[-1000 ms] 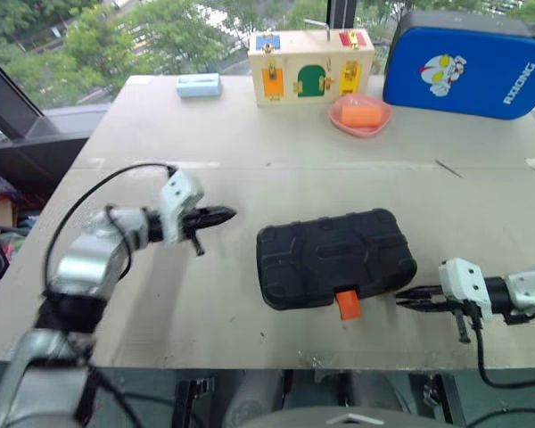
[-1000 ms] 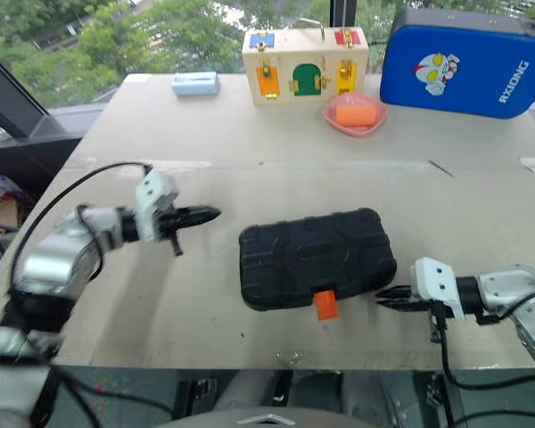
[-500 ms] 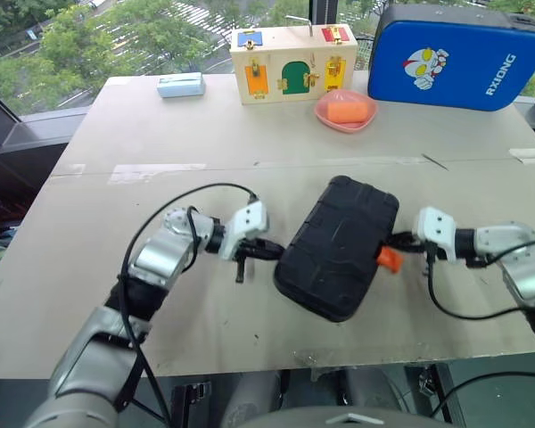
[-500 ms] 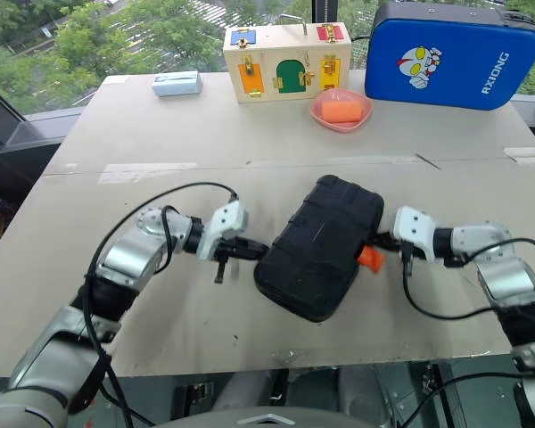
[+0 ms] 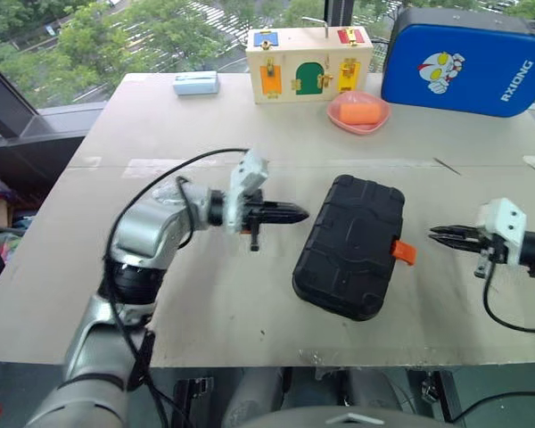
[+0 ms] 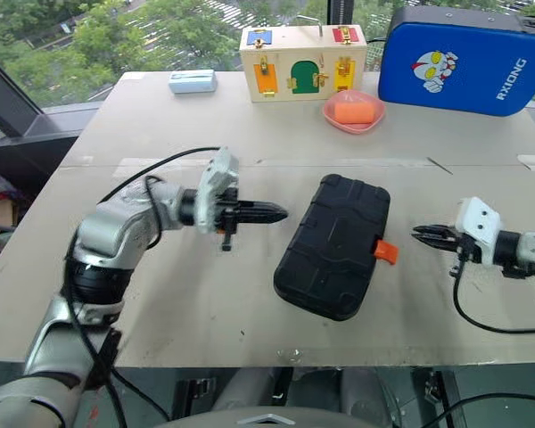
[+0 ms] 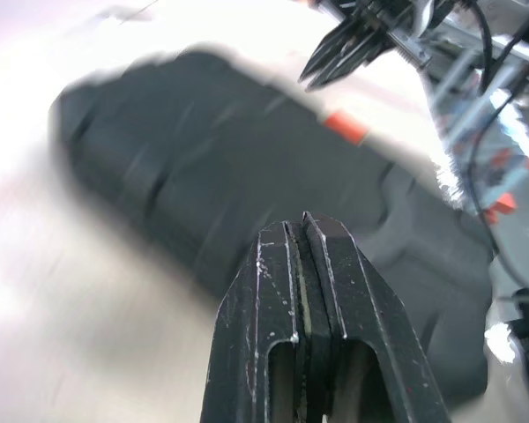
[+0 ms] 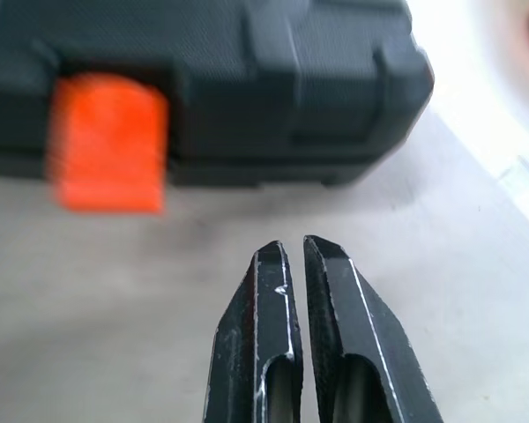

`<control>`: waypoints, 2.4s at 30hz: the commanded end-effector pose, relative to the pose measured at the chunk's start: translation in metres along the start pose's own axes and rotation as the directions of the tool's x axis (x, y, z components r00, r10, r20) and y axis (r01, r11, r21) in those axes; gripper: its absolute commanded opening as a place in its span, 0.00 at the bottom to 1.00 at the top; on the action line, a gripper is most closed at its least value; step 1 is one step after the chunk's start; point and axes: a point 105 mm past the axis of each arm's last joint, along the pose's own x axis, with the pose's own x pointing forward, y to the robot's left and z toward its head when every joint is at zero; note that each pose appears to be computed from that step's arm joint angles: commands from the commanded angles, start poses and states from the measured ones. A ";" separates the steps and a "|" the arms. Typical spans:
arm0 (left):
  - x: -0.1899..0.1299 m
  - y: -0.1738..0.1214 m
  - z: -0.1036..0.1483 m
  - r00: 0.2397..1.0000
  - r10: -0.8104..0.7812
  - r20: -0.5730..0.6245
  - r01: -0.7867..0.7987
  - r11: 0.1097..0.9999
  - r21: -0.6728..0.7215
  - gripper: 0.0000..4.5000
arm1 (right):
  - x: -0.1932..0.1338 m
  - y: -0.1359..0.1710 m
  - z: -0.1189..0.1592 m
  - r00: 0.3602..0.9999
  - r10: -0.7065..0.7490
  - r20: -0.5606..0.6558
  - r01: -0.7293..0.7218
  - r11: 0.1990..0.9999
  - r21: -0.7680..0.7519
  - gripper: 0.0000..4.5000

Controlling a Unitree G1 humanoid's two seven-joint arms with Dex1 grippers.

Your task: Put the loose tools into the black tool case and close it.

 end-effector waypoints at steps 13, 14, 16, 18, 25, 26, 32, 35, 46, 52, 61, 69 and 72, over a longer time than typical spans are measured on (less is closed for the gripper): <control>0.048 0.016 -0.060 0.976 0.038 -0.214 -0.018 0.996 0.093 0.03 | 0.030 0.026 -0.021 0.996 -0.093 0.001 0.092 0.991 0.094 0.00; 0.048 0.015 -0.059 0.977 0.035 -0.209 -0.016 0.996 0.092 0.03 | 0.031 0.026 -0.021 0.995 -0.097 0.002 0.097 0.991 0.095 0.00; 0.049 0.014 -0.058 0.977 0.032 -0.209 -0.012 0.996 0.093 0.03 | 0.037 0.028 -0.020 0.995 -0.100 0.011 0.098 0.990 0.102 0.00; 0.049 0.013 -0.058 0.976 0.030 -0.215 -0.009 0.995 0.096 0.03 | 0.042 0.031 -0.019 0.995 -0.098 0.014 0.096 0.990 0.104 0.00; 0.051 0.015 -0.054 0.976 0.043 -0.214 -0.015 0.991 0.132 0.03 | 0.039 0.025 -0.011 0.991 -0.133 -0.010 0.133 0.988 0.082 0.00; 0.051 0.016 -0.053 0.976 0.045 -0.211 -0.017 0.991 0.136 0.03 | 0.031 0.019 -0.006 0.989 -0.150 -0.009 0.150 0.986 0.074 0.00; 0.048 0.016 -0.053 0.977 0.048 -0.210 -0.017 0.989 0.150 0.03 | 0.010 0.009 0.028 0.985 -0.162 0.067 0.157 0.985 0.072 0.00; 0.049 0.016 -0.054 0.976 0.046 -0.211 -0.013 0.988 0.153 0.03 | 0.019 0.020 0.047 0.986 -0.106 0.130 0.096 0.992 0.082 0.00; 0.051 0.017 -0.054 0.976 0.045 -0.213 -0.009 0.986 0.165 0.03 | 0.035 0.036 0.017 0.998 -0.064 0.006 0.063 0.991 0.114 0.00; 0.050 0.017 -0.056 0.975 0.046 -0.219 -0.008 0.986 0.167 0.03 | 0.017 0.025 0.011 0.992 -0.126 -0.011 0.126 0.985 0.118 0.00; 0.056 0.012 -0.057 0.971 0.009 -0.238 0.037 0.982 0.187 0.03 | 0.021 0.036 -0.031 0.986 -0.143 -0.090 0.158 0.968 0.194 0.00; 0.058 0.011 -0.069 0.946 -0.001 -0.325 0.081 0.969 0.234 0.03 | 0.059 0.042 -0.017 0.996 -0.092 0.005 0.090 0.980 0.179 0.00; 0.058 0.012 -0.074 0.940 0.003 -0.342 0.083 0.968 0.236 0.03 | 0.063 0.041 -0.002 0.996 -0.079 0.050 0.070 0.985 0.159 0.00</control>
